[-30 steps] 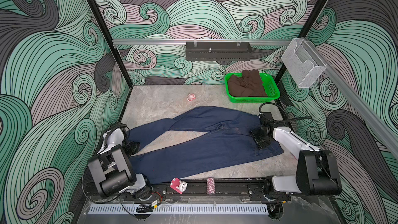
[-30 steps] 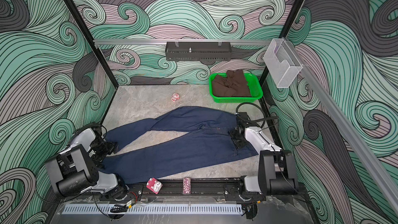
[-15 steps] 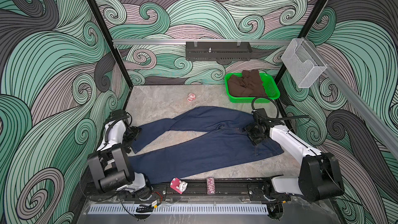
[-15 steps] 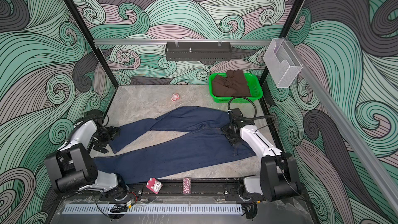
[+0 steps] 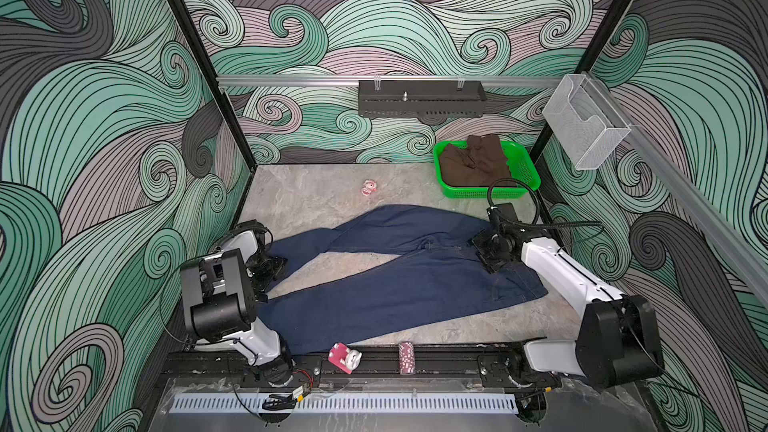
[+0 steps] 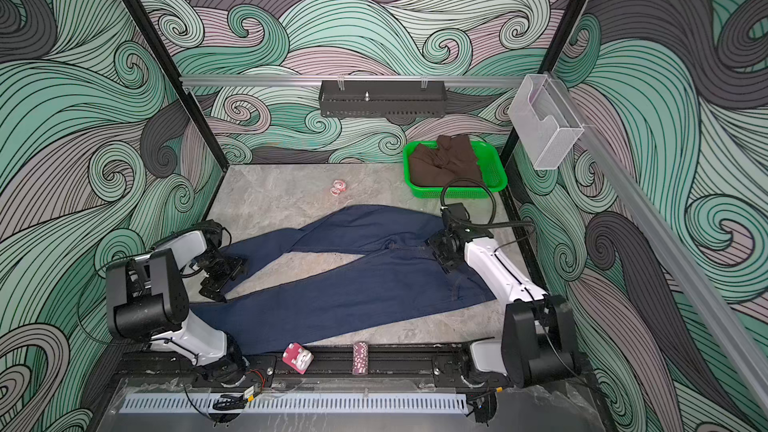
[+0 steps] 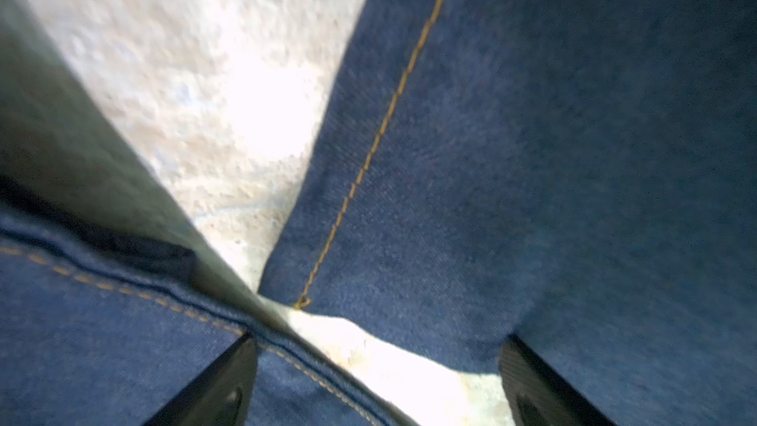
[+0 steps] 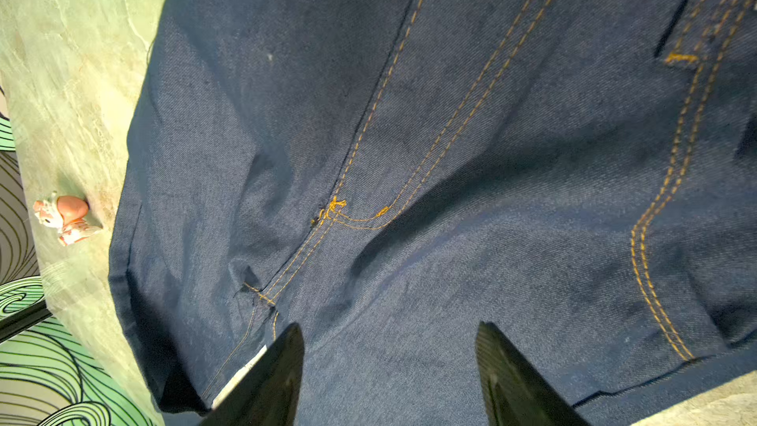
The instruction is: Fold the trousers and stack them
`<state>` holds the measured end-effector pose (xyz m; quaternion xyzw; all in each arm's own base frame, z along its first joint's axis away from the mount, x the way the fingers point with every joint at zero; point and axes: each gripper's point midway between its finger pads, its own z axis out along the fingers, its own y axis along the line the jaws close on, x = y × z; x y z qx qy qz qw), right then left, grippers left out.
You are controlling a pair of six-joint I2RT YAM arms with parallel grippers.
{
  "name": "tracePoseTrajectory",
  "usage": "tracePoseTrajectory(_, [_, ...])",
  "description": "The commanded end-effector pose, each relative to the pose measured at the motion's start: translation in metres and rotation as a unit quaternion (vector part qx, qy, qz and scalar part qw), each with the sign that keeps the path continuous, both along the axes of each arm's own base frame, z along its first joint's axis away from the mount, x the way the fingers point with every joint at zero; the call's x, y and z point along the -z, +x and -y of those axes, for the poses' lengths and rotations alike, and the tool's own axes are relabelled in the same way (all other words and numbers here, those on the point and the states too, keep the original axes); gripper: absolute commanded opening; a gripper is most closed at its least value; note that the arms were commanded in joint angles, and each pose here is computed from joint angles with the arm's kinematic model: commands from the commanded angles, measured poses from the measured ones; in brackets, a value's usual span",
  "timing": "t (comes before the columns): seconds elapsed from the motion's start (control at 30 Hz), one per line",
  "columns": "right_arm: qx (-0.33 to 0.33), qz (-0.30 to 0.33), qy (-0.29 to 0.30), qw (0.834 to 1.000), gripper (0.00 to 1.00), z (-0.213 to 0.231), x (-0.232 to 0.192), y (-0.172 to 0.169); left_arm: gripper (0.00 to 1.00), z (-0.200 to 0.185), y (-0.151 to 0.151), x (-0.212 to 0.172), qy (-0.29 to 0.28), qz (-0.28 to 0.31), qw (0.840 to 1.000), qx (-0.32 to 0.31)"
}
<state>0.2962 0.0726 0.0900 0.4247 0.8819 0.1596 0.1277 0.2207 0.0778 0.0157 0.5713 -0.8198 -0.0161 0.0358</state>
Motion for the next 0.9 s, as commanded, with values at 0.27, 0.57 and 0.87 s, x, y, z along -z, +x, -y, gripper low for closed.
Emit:
tracePoseTrajectory(0.27, [0.005,-0.001,0.008,1.000,0.68,0.000,0.001,0.008,0.69,-0.005,-0.005,0.025,0.022,-0.018,0.999,-0.017])
tracePoseTrajectory(0.57, [-0.001,0.007,0.011,1.000,0.67,-0.002,-0.006,0.014,0.00,-0.016,0.035,-0.022,0.037,0.078,0.996,-0.005])
tracePoseTrajectory(0.87, [-0.005,0.009,0.006,1.000,0.67,-0.001,-0.008,0.016,0.00,-0.021,0.052,-0.085,0.054,0.147,0.988,0.008])
